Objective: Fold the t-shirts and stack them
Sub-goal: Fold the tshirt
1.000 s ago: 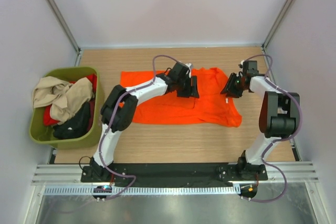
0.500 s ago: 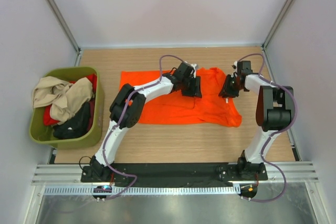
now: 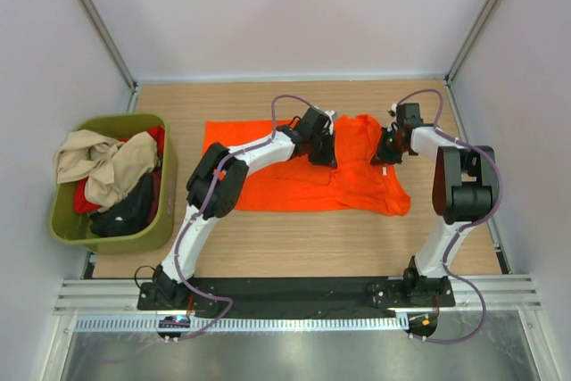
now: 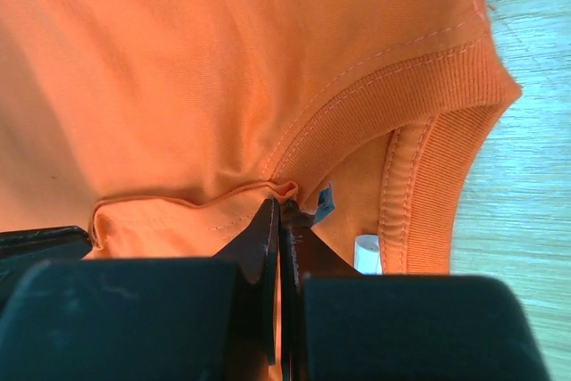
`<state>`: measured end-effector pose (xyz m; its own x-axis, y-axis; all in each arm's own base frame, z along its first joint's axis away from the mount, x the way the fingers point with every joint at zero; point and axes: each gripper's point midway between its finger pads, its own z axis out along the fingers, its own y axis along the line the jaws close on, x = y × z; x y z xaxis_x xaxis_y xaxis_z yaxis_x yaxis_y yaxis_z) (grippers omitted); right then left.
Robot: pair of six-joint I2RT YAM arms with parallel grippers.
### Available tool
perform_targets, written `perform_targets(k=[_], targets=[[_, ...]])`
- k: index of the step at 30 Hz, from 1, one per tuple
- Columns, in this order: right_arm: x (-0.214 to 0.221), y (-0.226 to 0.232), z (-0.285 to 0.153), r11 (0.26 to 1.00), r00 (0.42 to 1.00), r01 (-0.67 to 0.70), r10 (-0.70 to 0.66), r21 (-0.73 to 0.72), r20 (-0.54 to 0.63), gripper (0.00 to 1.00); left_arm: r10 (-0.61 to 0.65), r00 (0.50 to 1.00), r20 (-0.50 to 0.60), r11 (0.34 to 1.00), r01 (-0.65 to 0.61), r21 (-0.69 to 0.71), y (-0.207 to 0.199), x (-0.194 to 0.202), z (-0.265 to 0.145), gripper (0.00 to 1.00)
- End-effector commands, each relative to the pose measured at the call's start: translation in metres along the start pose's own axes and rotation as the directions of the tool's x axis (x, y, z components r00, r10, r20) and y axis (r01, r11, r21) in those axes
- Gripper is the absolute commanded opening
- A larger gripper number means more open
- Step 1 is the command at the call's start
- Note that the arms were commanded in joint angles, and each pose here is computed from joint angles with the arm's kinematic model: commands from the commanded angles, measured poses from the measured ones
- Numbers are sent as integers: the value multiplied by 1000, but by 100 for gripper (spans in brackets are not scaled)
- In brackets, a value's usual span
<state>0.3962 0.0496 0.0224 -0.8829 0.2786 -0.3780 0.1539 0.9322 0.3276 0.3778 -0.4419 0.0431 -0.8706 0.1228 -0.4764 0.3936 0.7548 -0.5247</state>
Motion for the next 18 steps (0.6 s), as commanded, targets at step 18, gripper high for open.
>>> perform_targets(k=[18], targets=[[-43,34,-42,993,978,117,-117,9,173,1,58,992,109,997,-52,-58,-12,-31,-35,12]])
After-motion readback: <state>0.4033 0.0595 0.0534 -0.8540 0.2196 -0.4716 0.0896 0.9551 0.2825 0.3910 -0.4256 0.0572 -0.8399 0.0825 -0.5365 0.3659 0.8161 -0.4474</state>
